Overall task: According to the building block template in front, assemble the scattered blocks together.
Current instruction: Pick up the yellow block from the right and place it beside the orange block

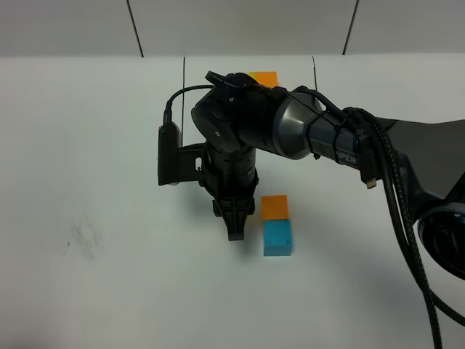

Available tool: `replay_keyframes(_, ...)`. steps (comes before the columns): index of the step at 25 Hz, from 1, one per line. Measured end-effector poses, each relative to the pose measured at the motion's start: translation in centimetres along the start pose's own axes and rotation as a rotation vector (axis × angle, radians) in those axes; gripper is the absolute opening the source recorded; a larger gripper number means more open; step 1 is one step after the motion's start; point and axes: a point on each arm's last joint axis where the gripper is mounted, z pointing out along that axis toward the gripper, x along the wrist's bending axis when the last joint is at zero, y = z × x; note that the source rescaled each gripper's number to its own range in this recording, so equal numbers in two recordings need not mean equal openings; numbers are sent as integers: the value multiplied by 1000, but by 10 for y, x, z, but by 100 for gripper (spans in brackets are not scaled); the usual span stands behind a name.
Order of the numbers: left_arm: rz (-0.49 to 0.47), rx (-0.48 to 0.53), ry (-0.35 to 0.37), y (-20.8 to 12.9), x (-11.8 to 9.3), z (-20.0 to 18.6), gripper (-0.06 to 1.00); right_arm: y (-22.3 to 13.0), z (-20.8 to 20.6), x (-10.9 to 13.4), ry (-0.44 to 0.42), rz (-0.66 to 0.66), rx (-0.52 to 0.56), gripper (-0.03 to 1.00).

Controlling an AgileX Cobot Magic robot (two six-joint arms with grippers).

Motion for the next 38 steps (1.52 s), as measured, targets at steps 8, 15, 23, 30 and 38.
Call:
replay_keyframes(8, 0, 0, 0, 0, 0, 0, 68, -6, 11, 4, 13, 13, 2, 25)
replay_keyframes(15, 0, 0, 0, 0, 0, 0, 68, -17, 22, 4, 28, 38, 8, 25)
replay_keyframes(23, 0, 0, 0, 0, 0, 0, 68, -20, 22, 0, 24, 42, 2, 25)
replay_keyframes(30, 0, 0, 0, 0, 0, 0, 68, -25, 26, -3, 38, 44, 3, 25)
replay_keyframes(38, 0, 0, 0, 0, 0, 0, 68, -26, 32, -3, 61, 50, 9, 25)
